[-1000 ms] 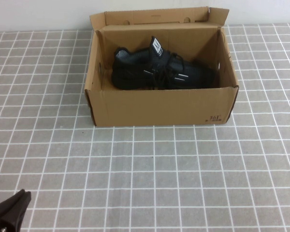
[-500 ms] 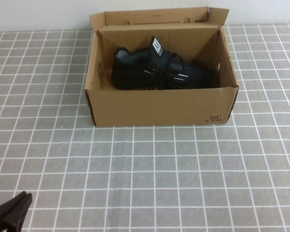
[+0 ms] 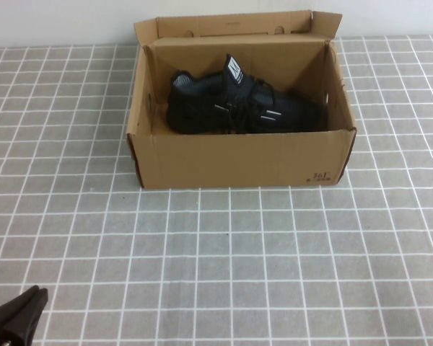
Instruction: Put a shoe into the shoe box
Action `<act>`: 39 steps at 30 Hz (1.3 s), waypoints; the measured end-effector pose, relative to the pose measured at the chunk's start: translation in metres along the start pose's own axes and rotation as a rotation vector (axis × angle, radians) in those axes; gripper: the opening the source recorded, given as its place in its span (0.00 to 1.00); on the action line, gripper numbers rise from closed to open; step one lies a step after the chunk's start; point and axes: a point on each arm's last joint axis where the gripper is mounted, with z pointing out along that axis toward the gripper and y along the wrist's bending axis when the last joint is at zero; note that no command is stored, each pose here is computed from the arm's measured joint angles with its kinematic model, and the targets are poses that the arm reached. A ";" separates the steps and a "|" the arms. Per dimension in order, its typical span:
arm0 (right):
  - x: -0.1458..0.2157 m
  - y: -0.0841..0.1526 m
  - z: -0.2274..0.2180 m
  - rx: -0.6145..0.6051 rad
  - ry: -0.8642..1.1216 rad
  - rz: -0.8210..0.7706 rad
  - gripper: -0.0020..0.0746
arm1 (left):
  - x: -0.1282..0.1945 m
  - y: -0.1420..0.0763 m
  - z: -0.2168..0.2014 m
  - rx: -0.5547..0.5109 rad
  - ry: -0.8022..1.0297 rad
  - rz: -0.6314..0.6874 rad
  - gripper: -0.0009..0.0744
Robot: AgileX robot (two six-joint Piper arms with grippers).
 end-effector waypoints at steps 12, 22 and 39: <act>0.028 0.005 -0.005 -0.070 0.311 0.019 0.01 | 0.000 0.000 0.000 0.002 0.003 -0.004 0.01; 0.036 0.005 -0.008 -0.073 0.407 -0.001 0.01 | 0.001 0.000 0.000 0.003 0.006 -0.004 0.01; 0.036 0.005 -0.008 -0.073 0.407 -0.002 0.00 | 0.001 0.000 0.000 0.004 0.008 -0.004 0.01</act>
